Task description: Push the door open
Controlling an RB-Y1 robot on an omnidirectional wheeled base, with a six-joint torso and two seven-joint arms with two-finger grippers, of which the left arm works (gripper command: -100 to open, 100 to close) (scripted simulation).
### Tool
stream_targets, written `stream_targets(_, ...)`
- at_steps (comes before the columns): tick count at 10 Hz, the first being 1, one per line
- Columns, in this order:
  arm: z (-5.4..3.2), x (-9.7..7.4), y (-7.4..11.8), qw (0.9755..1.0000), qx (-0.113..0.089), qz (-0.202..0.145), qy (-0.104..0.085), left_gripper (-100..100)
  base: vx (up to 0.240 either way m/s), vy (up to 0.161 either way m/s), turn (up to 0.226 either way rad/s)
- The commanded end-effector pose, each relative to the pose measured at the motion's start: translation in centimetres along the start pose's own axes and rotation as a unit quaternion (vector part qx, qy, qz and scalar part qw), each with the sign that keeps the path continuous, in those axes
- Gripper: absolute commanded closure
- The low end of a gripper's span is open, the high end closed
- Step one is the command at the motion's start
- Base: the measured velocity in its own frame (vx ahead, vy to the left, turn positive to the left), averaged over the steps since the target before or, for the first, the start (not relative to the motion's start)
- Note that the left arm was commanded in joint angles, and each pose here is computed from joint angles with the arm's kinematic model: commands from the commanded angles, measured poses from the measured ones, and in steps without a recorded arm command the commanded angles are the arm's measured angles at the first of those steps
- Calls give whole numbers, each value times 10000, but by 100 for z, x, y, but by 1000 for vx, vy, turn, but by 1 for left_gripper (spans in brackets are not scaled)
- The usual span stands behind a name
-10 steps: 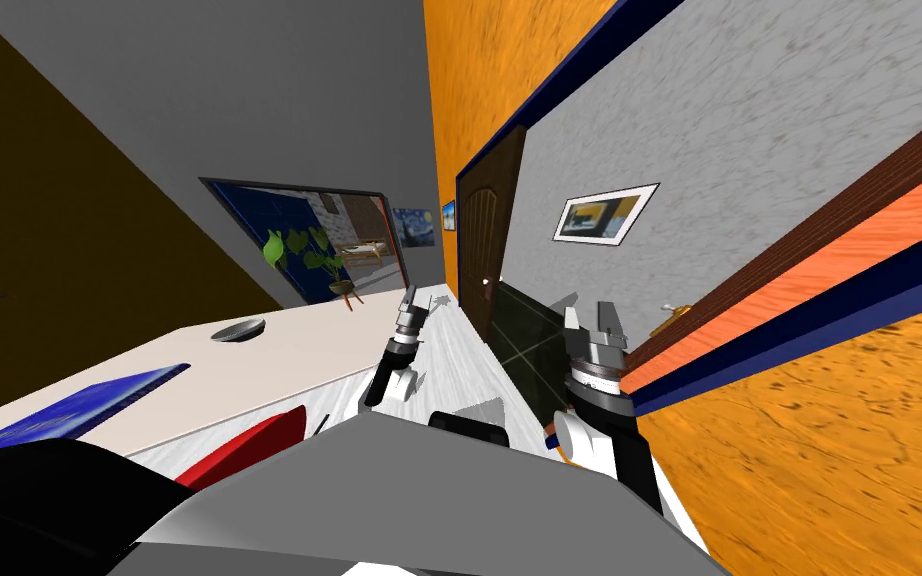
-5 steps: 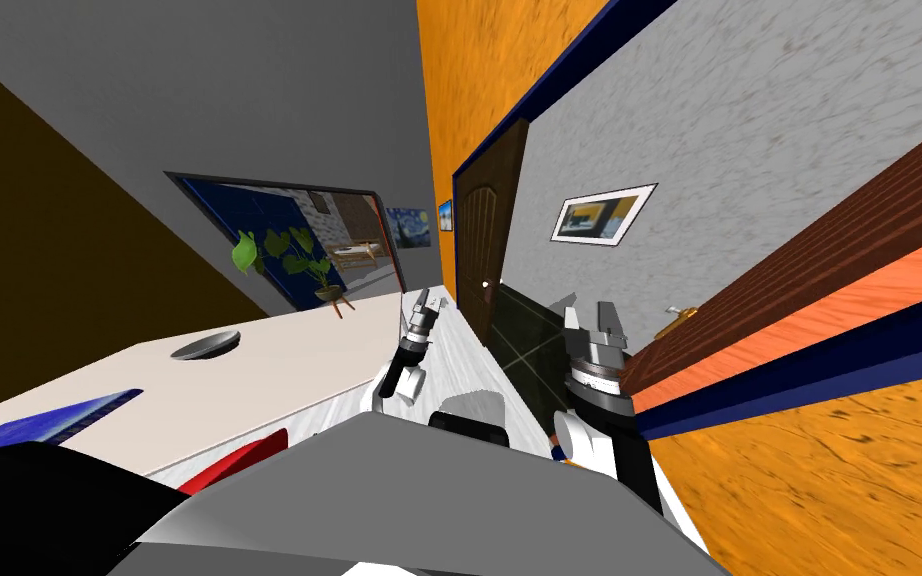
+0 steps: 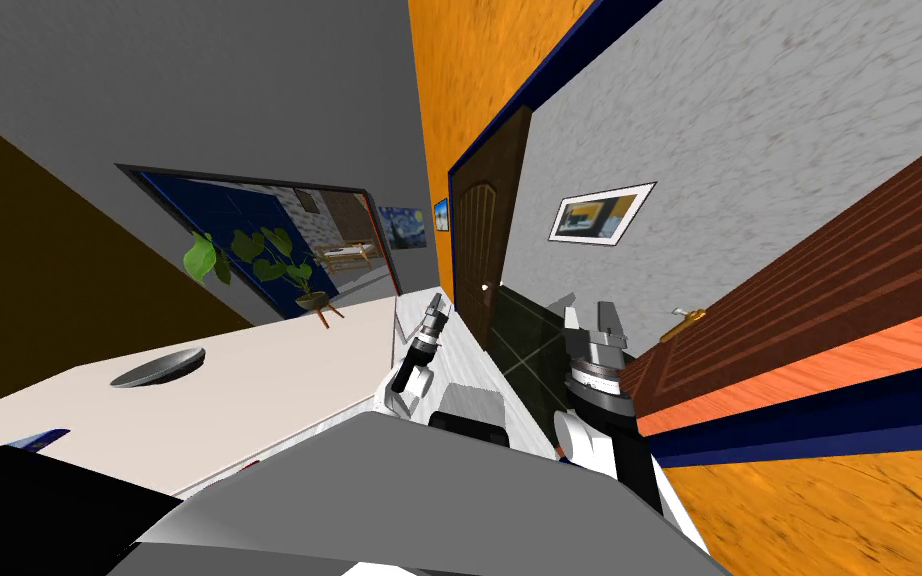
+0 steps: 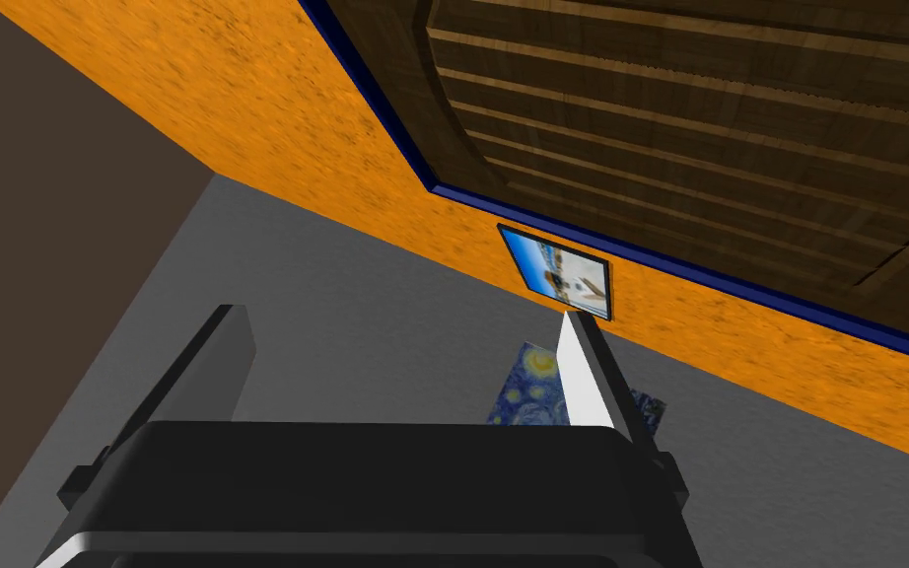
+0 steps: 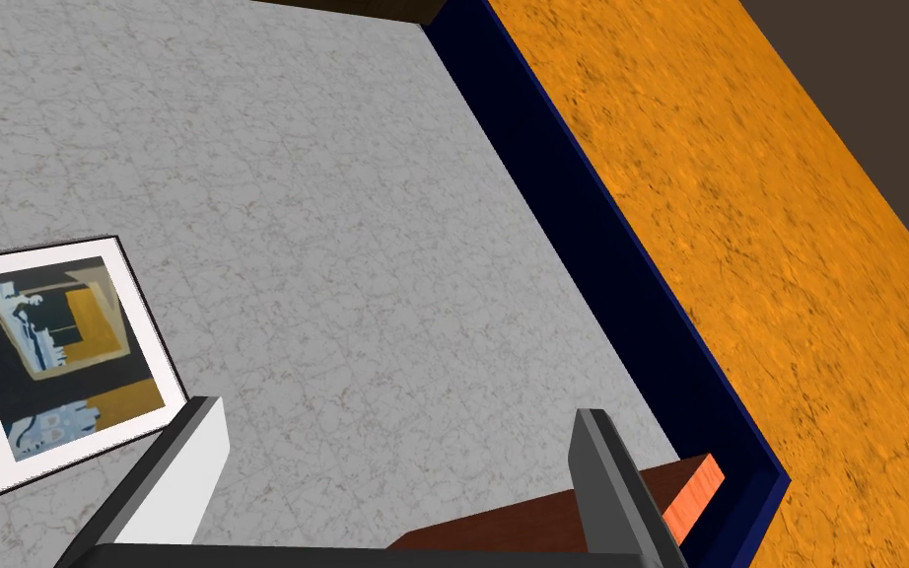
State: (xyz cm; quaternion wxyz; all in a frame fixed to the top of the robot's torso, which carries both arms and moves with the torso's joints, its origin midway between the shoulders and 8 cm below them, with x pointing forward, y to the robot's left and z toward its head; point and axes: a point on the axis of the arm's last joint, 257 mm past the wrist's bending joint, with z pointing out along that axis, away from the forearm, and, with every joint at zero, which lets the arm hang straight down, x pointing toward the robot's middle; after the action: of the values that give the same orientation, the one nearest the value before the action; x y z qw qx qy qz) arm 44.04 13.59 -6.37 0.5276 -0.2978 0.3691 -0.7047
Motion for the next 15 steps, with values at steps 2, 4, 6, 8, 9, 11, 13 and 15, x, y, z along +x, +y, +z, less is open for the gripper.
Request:
stream_targets(2,38,126,202,9997,-175,-115,108,-100,107,68,-45)
stream_targets(4,50,217,338,9992,-299,-188,191,-100,88,52,-52)
stream_targets(6,60,312,475,9984,-425,-259,276,-100,86,49,-46)
stream_targets(8,67,461,677,9966,-618,-354,409,-100,128,74,-80)
stream_targets(9,67,511,743,9959,-683,-382,455,-100,105,61,-54)
stream_targets(11,62,664,938,9933,-878,-459,593,-100,116,84,-63)
stream_targets(13,58,716,1001,9923,-942,-482,640,-100,85,58,-33)
stream_targets(15,48,818,1126,9901,-1073,-522,735,-100,78,39,-50)
